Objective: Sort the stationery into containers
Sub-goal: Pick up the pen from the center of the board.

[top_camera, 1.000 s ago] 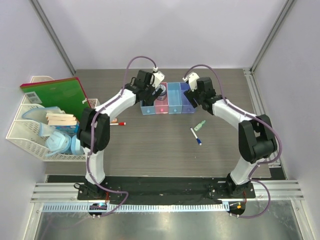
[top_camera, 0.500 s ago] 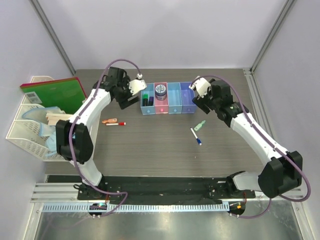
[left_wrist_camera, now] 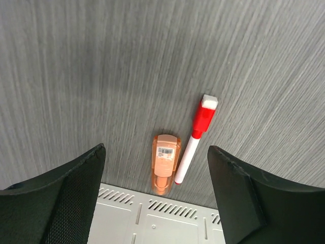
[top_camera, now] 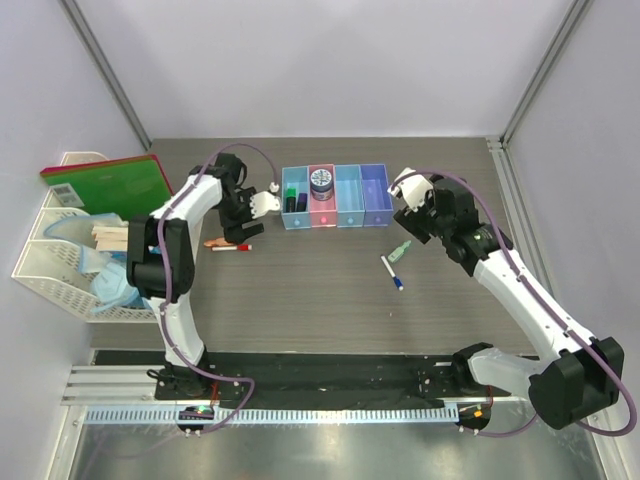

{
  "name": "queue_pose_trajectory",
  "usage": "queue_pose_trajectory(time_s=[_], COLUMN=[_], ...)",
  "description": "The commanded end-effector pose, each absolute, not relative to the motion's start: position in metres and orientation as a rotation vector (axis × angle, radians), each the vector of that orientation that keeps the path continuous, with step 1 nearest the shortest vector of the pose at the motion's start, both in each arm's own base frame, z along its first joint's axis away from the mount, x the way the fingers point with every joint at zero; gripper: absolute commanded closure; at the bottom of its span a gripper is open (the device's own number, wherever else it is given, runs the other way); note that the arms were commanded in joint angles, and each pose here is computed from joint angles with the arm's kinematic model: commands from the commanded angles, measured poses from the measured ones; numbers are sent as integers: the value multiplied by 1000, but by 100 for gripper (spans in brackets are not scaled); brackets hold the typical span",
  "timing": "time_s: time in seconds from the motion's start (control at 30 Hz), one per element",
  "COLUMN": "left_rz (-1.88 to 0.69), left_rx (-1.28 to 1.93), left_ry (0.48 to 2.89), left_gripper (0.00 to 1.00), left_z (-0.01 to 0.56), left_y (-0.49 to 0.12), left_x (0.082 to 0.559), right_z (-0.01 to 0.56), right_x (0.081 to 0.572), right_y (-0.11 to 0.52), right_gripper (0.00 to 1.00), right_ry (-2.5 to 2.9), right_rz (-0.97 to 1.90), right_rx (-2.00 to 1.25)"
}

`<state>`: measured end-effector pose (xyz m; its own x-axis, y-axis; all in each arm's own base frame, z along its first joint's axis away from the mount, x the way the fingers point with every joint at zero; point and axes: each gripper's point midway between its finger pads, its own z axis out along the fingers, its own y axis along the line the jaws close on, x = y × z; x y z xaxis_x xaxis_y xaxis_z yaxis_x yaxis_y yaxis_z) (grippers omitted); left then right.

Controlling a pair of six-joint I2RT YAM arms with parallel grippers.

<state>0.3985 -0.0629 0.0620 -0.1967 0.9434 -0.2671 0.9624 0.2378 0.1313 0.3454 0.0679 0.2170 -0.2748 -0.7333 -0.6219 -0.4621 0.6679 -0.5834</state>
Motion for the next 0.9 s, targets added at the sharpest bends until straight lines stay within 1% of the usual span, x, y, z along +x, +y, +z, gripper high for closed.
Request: queue_pose_trajectory(time_s=[0.0, 0.33, 0.87], left_rz=[-104, -94, -104], left_rx=[1809, 1748, 1747], left_ry=[2218, 2256, 2282], left_gripper=[19, 20, 22], left_z=[52, 43, 11], left_y=[-50, -24, -17], left_x=[398, 412, 415], right_z=[222, 223, 229], right_x=[340, 339, 339], right_y=[66, 67, 69], right_gripper=[15, 15, 15], right_ry=[1924, 1929, 1938], right_rz=[-351, -335, -308], right_rx=[-896, -870, -833])
